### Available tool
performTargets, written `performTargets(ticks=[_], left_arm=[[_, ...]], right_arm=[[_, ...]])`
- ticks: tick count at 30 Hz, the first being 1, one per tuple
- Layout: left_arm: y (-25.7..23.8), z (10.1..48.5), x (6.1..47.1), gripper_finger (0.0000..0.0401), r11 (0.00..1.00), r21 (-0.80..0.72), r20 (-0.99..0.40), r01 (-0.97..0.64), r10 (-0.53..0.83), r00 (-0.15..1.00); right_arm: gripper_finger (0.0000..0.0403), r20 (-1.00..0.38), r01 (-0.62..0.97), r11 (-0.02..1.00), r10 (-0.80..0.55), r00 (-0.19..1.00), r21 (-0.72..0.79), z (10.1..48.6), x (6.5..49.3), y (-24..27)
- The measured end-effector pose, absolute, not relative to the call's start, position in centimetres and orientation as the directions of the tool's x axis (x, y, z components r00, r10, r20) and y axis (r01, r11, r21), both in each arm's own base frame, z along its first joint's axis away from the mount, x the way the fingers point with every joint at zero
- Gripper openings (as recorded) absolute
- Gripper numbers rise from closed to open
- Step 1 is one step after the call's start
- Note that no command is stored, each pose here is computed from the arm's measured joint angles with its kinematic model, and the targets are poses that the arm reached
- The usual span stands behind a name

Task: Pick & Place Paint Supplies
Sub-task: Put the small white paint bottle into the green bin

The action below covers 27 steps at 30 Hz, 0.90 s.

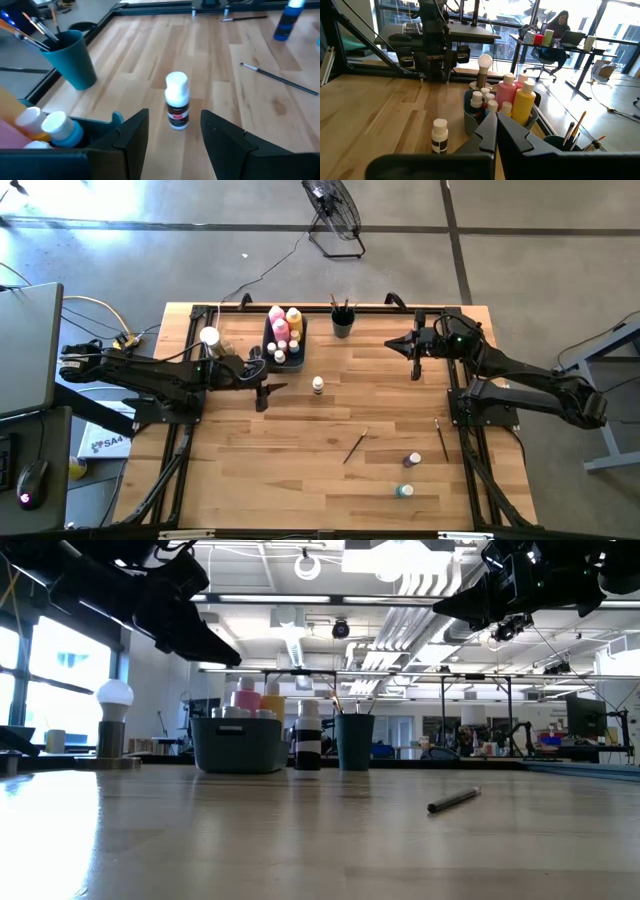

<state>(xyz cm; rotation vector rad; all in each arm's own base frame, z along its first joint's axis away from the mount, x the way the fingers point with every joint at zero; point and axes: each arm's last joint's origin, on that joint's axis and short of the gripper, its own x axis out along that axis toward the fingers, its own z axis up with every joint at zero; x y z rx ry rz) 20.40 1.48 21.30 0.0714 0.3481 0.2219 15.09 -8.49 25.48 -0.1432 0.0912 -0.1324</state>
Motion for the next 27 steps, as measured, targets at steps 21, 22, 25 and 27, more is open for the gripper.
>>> performTargets(ticks=[21, 22, 25, 27], left_arm=[[1.34, 21.17, 20.38, 0.0175, 0.983, 0.089, -0.346, -0.161, 0.182, 0.921], [1.34, 21.16, 20.38, 0.0175, 0.983, 0.089, -0.346, -0.161, 0.182, 0.920], [1.35, 21.19, 20.39, 0.0175, 0.983, 0.090, -0.343, -0.162, 0.183, 0.921], [1.35, 21.38, 20.46, 0.0175, 0.982, 0.086, -0.323, -0.167, 0.186, 0.928]], right_arm=[[0.0002, -0.082, 0.125, 0.981, -0.138, 0.987, -0.148, 25.47, 15.09, -8.50], [0.0002, -0.082, 0.125, 0.981, -0.138, 0.987, -0.148, 25.47, 15.09, -8.50], [0.0002, -0.082, 0.125, 0.981, -0.138, 0.987, -0.148, 25.47, 15.09, -8.50], [0.0002, -0.082, 0.125, 0.981, -0.138, 0.987, -0.148, 25.47, 15.09, -8.50]])
